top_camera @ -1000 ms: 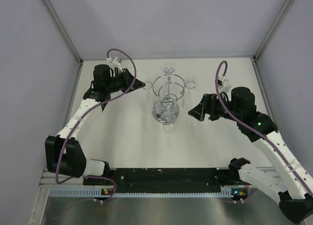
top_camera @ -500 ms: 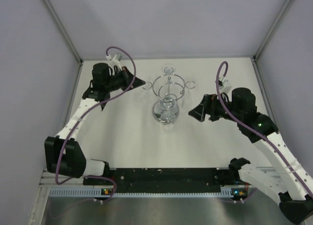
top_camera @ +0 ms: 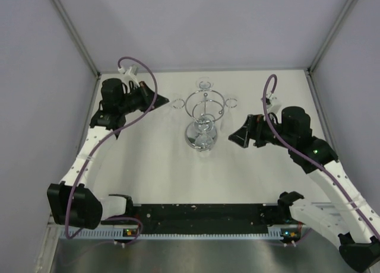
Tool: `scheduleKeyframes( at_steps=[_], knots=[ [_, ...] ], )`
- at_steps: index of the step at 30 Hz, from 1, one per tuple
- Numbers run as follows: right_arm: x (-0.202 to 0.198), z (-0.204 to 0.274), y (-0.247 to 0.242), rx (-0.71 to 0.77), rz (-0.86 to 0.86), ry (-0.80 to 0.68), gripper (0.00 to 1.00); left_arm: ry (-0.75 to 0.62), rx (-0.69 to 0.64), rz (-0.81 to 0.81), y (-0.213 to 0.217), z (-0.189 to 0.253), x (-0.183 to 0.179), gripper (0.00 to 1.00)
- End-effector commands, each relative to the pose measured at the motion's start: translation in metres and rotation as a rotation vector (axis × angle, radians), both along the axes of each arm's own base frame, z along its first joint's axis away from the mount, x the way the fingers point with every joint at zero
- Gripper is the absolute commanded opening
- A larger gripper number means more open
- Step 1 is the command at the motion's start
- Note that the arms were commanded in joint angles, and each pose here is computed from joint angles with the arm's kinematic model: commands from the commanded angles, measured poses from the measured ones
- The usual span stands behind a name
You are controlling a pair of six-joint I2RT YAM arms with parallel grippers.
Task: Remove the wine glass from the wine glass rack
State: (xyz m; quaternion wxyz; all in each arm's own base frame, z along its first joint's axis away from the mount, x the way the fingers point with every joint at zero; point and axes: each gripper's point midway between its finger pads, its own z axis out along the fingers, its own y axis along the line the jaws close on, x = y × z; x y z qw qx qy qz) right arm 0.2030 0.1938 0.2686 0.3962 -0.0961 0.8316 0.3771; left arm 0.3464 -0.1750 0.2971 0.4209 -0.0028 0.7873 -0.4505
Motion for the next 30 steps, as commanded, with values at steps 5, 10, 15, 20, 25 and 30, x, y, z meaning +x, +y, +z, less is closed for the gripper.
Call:
scheduleKeyframes(
  at_steps=[5, 10, 15, 20, 25, 30],
  knots=[
    [-0.002, 0.018, 0.009, 0.049, 0.043, -0.043, 0.89, -0.117, 0.075, 0.036, 0.015, 0.023, -0.009, 0.0],
    [-0.006, 0.029, 0.019, 0.089, 0.1, -0.037, 0.89, -0.19, 0.111, 0.034, 0.02, 0.037, -0.024, 0.0],
    [-0.015, 0.051, 0.026, 0.121, 0.175, -0.074, 0.89, -0.299, 0.09, -0.026, 0.015, 0.064, -0.054, 0.0],
    [-0.027, 0.074, 0.034, 0.187, 0.239, -0.058, 0.88, -0.462, 0.063, -0.145, 0.006, 0.086, -0.099, 0.0],
    [-0.048, 0.098, 0.044, 0.279, 0.344, 0.01, 0.86, -0.625, 0.05, -0.266, -0.001, 0.103, -0.149, 0.0],
    [-0.059, 0.136, 0.052, 0.394, 0.375, 0.039, 0.85, -0.766, 0.06, -0.37, -0.004, 0.113, -0.194, 0.0]
  ],
)
